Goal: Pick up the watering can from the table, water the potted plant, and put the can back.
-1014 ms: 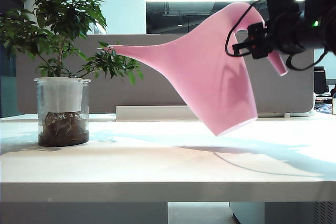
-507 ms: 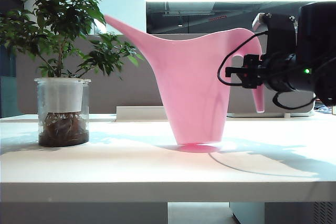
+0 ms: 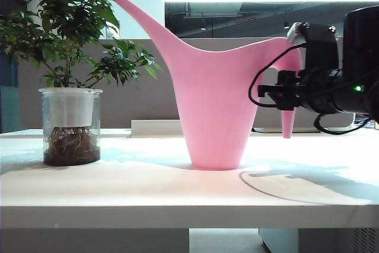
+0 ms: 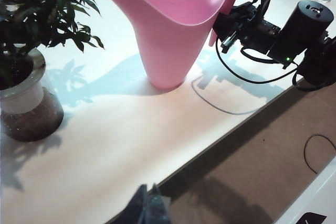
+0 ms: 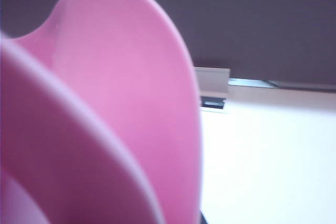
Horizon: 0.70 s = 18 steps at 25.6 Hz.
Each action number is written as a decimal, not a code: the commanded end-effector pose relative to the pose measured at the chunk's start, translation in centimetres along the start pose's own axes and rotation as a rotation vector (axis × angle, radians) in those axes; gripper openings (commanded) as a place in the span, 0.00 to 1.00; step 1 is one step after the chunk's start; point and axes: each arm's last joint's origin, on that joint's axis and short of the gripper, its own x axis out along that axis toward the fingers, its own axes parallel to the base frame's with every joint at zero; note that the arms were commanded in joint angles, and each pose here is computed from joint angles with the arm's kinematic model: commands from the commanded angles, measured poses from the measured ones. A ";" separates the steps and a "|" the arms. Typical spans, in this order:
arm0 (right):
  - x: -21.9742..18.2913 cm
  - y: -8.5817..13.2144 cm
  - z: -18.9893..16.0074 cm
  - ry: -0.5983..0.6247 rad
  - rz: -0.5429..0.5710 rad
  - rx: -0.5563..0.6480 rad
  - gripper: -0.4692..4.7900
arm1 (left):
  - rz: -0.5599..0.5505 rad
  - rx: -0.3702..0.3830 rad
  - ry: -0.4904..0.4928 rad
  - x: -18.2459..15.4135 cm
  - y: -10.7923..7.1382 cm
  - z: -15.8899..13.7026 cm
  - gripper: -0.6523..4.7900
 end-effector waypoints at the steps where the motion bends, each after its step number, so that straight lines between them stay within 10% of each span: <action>1: -1.0 0.0 -0.9 0.034 -0.011 -0.016 0.09 | -0.003 0.008 -0.015 -0.1 0.0 0.2 0.13; 5: -1.6 -0.1 -1.3 0.060 -0.010 -0.045 0.35 | -0.003 0.008 -0.015 -0.1 0.0 0.2 0.13; 18: -1.6 0.0 1.4 -0.035 -0.002 -0.142 0.30 | -0.003 -0.027 -0.014 -0.1 0.0 0.2 0.13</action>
